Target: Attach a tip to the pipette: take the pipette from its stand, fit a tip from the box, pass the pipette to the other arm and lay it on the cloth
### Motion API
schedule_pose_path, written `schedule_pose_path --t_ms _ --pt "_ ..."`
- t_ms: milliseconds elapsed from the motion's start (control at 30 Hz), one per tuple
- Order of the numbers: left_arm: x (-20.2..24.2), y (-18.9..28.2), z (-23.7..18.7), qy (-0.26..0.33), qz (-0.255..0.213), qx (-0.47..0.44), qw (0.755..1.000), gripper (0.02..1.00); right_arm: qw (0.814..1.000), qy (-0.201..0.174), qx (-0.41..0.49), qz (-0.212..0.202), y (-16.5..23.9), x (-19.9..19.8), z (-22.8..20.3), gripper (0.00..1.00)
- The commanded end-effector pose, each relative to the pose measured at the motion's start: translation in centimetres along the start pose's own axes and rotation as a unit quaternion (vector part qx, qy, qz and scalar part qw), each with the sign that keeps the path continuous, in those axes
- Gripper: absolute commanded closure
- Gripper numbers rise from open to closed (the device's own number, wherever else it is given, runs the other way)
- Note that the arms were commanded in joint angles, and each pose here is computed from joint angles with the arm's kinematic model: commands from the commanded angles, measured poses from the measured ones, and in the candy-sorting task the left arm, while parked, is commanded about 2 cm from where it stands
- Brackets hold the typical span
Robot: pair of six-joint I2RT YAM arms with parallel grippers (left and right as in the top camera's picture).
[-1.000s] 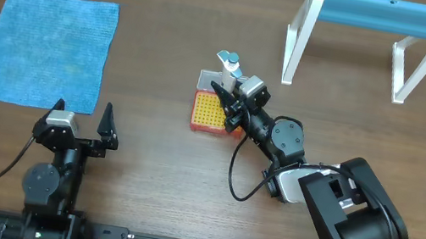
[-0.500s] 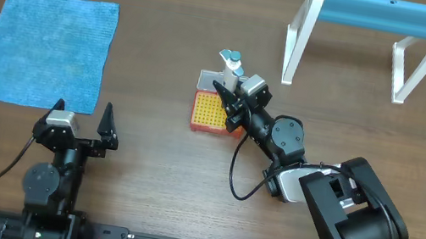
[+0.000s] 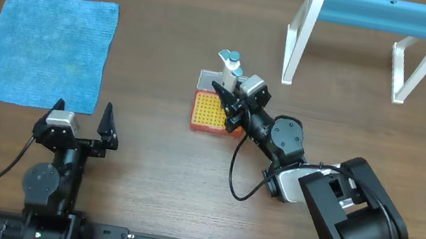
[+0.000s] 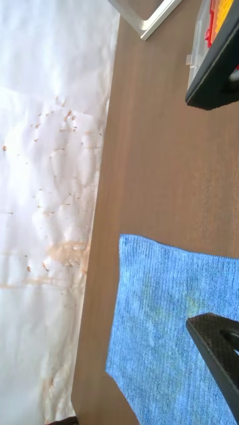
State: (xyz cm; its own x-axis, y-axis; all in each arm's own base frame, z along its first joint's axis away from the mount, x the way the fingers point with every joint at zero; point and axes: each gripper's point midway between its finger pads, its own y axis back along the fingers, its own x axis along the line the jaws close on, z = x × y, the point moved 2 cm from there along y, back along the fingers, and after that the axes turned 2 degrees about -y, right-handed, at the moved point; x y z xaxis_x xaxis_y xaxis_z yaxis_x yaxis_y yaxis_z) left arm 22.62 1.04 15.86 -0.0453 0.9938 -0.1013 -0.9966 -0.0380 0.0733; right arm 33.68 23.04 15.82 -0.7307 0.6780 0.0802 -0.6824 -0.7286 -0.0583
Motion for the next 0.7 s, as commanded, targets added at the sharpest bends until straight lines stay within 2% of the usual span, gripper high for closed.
schedule_pose_path --t_ms 33,700 --pt "-0.1 0.0 -0.2 -0.001 -0.004 0.003 1.000 0.023 1.000 -0.017 -0.009 0.010 -0.3 0.4 0.4 0.928" --pt "-0.1 0.0 -0.2 -0.001 -0.004 0.003 1.000 0.023 0.999 -0.029 0.026 0.005 0.1 0.3 -1.4 0.930"
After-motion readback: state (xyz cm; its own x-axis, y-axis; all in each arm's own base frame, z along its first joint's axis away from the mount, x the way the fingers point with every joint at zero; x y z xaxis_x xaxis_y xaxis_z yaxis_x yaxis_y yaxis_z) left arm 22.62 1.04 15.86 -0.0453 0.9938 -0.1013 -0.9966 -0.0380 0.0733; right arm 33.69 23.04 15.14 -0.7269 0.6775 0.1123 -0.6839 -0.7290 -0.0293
